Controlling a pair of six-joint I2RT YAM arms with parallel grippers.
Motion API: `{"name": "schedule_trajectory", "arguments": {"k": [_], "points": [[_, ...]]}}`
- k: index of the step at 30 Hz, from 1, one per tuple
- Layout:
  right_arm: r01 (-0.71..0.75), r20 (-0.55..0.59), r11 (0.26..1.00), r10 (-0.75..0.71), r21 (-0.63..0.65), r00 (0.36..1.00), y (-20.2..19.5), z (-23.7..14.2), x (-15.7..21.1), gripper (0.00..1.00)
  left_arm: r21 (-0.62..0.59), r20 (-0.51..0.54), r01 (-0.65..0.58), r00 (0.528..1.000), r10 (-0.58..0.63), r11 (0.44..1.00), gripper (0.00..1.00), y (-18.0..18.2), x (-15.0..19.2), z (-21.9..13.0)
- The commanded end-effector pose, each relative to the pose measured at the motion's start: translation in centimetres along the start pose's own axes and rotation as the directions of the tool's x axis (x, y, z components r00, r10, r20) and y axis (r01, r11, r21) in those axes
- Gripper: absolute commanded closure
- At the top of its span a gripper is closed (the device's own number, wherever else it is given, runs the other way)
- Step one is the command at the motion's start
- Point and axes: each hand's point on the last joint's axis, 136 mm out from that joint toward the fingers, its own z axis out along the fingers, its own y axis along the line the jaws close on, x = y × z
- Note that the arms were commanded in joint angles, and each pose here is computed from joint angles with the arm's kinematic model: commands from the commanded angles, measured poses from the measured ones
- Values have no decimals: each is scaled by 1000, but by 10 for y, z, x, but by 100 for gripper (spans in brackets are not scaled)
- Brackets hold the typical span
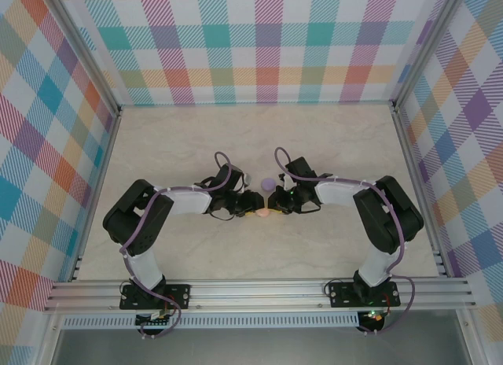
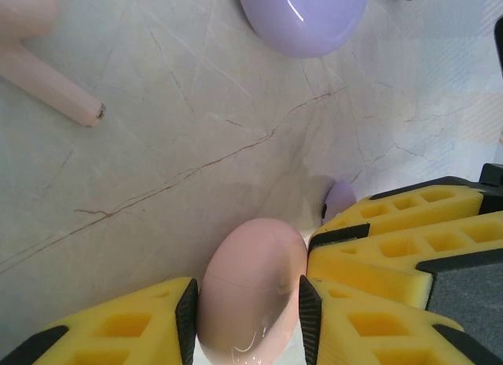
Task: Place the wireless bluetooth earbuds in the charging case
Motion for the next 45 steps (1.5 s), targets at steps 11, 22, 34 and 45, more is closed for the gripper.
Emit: {"name": "schedule_trajectory", "arguments": {"k": [11, 22, 34, 45], "points": [[4, 7, 1000, -4, 23, 1000, 3, -2, 0, 83, 43, -1, -7, 1000, 7, 999, 79, -13, 2, 1], [165, 252, 986, -161, 4, 954, 40, -82, -18, 52, 79, 250, -182, 955, 158, 980, 85, -50, -26, -63], [580, 449, 745, -418, -329, 790, 119, -188, -10, 43, 167, 631, -597, 677, 380, 785, 77, -164, -50, -191], [726, 550, 543, -483, -423, 681, 165, -231, 7, 45, 313, 669, -717, 632, 391, 623, 80, -220, -35, -224]]}}
